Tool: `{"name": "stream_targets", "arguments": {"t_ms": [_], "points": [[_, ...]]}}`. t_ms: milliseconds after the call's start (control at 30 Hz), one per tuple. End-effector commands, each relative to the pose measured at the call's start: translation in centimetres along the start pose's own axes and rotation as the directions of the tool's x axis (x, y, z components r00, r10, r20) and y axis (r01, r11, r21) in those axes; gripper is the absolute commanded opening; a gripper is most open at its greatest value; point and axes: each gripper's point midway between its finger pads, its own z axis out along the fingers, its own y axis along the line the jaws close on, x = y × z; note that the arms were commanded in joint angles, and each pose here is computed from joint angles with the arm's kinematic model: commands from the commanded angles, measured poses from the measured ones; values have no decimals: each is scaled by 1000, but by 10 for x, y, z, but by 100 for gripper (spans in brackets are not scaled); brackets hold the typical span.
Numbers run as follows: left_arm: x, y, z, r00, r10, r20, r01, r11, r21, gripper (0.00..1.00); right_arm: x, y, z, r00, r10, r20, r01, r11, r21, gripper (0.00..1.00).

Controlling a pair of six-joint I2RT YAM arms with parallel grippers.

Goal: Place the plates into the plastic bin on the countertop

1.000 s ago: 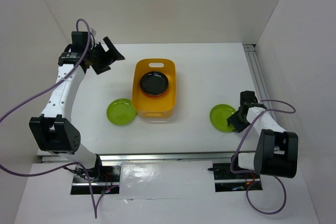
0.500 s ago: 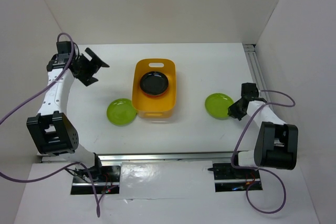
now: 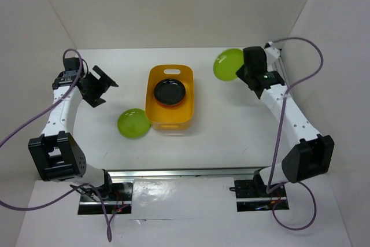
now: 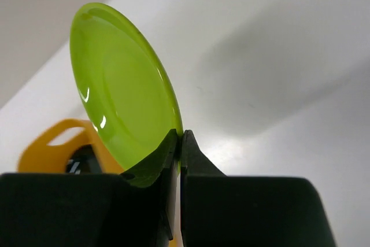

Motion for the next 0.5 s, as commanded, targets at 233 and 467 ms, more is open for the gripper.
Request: {"name": "stream_targets", "arguments": {"t_ms": [233,467], "points": [[37,60,13,1000,29,-2,-29,989,-145,100,53,164,-28,938,-335,87,346,887,-305,0],[69,79,39,991,67,-116,-79,992,-99,100,133,205,-1,853,-516,75,507,788,-349,0]]}}
